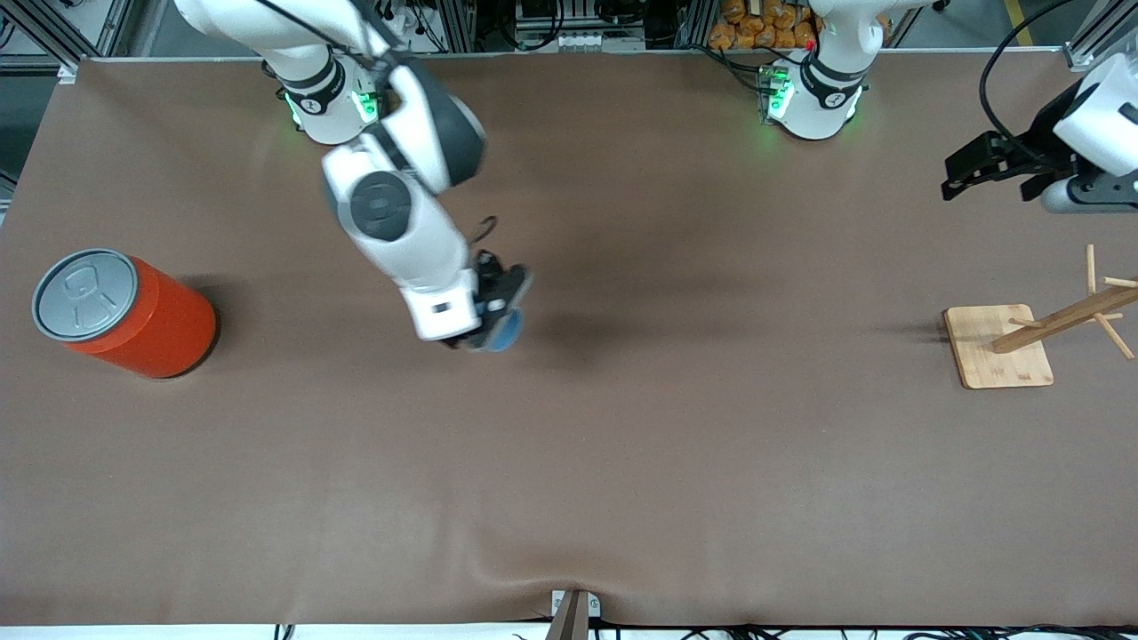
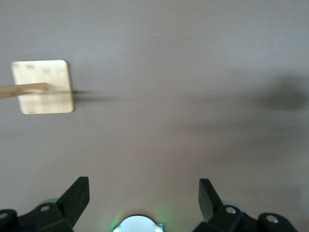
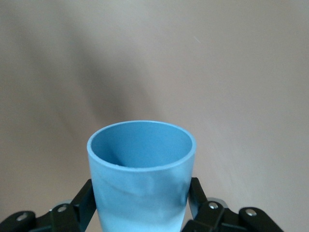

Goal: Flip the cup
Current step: 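Carry the blue cup to mid-table while the left gripper reaches toward it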

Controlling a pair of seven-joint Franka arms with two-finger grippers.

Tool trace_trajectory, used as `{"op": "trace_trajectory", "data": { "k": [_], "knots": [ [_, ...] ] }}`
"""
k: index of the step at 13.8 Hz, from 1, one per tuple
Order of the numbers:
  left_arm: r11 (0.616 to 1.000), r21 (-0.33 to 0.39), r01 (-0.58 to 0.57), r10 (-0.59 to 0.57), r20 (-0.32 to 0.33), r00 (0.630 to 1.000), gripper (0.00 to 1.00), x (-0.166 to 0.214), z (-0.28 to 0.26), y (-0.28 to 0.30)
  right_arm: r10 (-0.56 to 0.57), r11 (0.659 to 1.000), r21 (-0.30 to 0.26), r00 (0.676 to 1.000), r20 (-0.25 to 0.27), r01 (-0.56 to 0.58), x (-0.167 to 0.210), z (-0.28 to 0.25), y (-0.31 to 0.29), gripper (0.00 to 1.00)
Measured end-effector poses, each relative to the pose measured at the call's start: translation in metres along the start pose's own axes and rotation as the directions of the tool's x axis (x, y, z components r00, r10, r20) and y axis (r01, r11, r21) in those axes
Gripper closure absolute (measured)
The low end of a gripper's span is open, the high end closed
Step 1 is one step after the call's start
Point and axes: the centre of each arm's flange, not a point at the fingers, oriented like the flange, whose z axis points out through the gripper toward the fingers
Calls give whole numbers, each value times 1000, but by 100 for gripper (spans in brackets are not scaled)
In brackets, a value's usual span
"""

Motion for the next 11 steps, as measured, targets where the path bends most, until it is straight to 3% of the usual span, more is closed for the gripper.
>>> {"op": "trace_trajectory", "data": {
  "k": [2, 5, 8, 11],
  "knots": [
    [999, -49, 0, 1, 26, 1000, 0, 4, 21, 5, -125, 991, -46, 992, -1, 125, 31, 45, -46, 20],
    [991, -136, 9, -1, 55, 998, 0, 11, 56, 15, -249, 964, -83, 968, 43, 252, 49, 94, -90, 20],
    [964, -262, 50, -27, 91, 996, 0, 15, 99, 25, -300, 945, -113, 952, 62, 306, 51, 120, -97, 20],
    [921, -372, 114, -64, 146, 987, 0, 23, 138, 30, -333, 935, -103, 939, 81, 340, 53, 150, -113, 20]
  ]
}}
